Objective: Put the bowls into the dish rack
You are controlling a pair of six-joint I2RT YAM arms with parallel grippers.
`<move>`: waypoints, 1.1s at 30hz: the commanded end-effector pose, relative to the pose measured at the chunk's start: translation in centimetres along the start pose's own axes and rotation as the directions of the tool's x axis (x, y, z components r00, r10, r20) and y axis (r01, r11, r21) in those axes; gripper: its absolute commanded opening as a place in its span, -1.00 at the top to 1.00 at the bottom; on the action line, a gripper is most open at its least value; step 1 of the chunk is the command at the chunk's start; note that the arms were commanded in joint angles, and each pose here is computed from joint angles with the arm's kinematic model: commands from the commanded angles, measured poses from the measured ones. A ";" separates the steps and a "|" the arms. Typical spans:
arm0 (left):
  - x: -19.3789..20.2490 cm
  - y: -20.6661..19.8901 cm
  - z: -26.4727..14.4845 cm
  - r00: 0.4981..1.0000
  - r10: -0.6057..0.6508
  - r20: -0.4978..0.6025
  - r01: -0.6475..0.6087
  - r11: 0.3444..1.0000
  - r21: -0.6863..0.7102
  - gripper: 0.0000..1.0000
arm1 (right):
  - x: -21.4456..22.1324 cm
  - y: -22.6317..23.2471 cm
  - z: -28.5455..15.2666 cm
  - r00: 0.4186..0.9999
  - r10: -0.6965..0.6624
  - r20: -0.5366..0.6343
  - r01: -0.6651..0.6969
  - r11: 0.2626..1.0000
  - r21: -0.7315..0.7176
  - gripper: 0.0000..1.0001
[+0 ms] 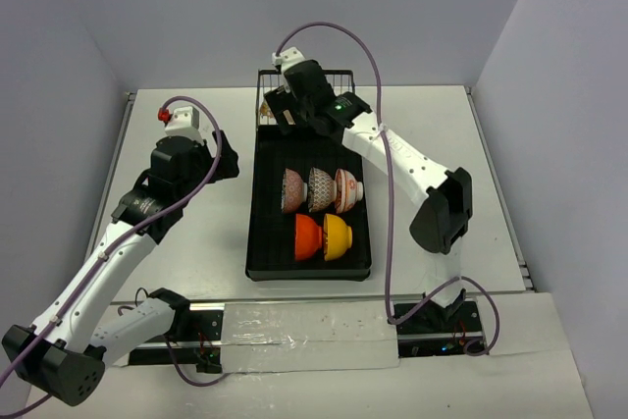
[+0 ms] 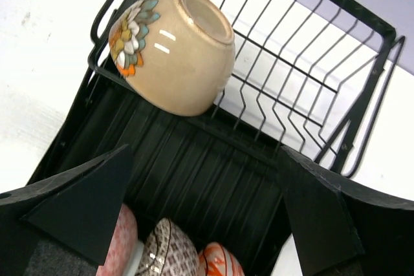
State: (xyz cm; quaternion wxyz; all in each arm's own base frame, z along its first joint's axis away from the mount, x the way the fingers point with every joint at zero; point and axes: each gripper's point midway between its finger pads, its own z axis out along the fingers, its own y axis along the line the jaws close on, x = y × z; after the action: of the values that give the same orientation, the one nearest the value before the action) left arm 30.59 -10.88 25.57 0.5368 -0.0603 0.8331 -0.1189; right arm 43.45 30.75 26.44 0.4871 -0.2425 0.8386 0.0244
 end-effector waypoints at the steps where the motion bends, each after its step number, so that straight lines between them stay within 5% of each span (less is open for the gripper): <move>1: -2.3 -0.1 -0.7 0.998 -0.018 0.067 0.018 1.000 0.001 -0.98 | -2.1 -0.7 1.0 0.997 0.061 0.053 -0.061 0.998 -0.012 -1.00; 33: -1.8 0.3 0.3 0.999 -0.035 0.031 0.035 0.999 0.006 -0.98 | -3.5 1.0 8.8 0.953 0.296 0.058 -0.261 0.905 -0.335 -0.99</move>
State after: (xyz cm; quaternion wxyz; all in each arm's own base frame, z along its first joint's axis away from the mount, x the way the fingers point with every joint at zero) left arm 31.15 -10.01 25.04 0.5301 -0.0718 0.8373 -0.1133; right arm 50.31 35.29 22.23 0.4553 -0.2106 0.8389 0.2111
